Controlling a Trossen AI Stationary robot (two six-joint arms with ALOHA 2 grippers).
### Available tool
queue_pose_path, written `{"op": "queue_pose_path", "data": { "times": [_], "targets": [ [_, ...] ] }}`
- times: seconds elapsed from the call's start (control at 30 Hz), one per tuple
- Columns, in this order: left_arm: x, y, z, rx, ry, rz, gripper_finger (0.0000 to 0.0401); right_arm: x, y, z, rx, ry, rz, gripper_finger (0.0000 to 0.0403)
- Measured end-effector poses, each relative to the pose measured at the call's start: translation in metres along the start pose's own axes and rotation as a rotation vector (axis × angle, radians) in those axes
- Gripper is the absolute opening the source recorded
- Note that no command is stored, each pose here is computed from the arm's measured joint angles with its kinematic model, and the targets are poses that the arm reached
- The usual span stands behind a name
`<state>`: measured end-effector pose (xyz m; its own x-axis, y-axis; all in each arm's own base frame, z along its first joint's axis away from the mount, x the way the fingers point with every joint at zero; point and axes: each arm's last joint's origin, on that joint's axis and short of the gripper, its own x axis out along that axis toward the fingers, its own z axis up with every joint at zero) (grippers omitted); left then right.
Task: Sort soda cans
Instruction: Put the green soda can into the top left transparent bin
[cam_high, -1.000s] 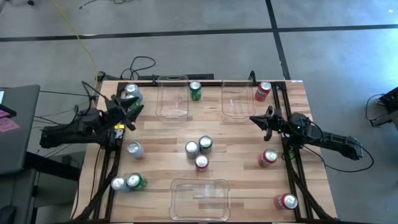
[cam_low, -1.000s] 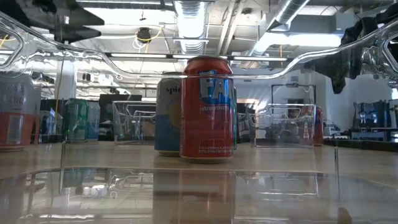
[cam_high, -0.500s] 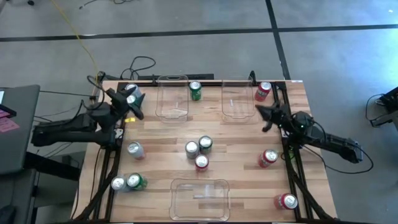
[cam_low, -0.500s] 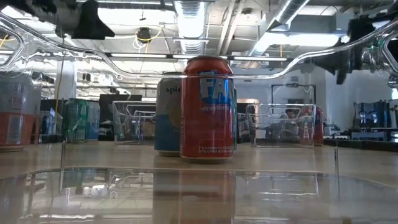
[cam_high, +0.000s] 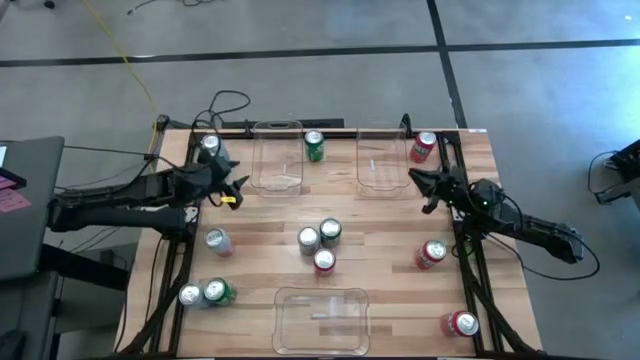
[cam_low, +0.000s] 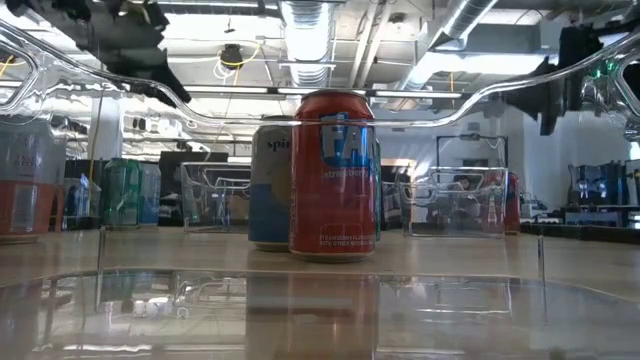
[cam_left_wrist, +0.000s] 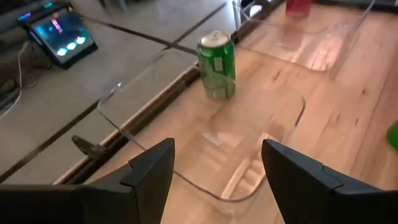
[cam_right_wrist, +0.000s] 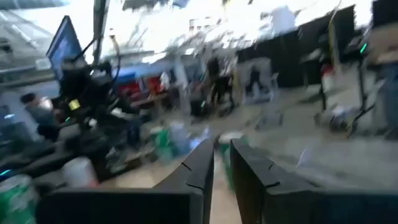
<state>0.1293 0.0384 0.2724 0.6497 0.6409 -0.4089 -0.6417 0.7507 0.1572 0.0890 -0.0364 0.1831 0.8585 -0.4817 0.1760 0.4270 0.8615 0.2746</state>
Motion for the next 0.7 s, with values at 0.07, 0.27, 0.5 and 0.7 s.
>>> {"op": "queue_pose_path", "data": {
  "times": [0.07, 0.27, 0.5, 0.7],
  "targets": [
    [0.002, -0.001, 0.003, 0.041, -0.027, 0.009, 0.0237, 0.0, 0.002, 0.0, 0.035, 0.0, 0.016, 0.0088],
    [0.001, -0.001, 0.017, 0.125, -0.15, 0.032, 0.0236, -0.001, 0.007, 0.005, 0.032, -0.052, 0.067, 0.0117],
    [0.004, 0.005, 0.001, -0.072, -0.003, 0.098, 0.0236, -0.002, 0.01, 0.004, 0.006, -0.031, 0.097, 0.0184],
    [-0.001, 0.02, -0.01, -0.211, 0.199, 0.183, 0.0236, -0.004, 0.016, 0.028, -0.076, -0.106, 0.112, 0.0265]
  ]
}}
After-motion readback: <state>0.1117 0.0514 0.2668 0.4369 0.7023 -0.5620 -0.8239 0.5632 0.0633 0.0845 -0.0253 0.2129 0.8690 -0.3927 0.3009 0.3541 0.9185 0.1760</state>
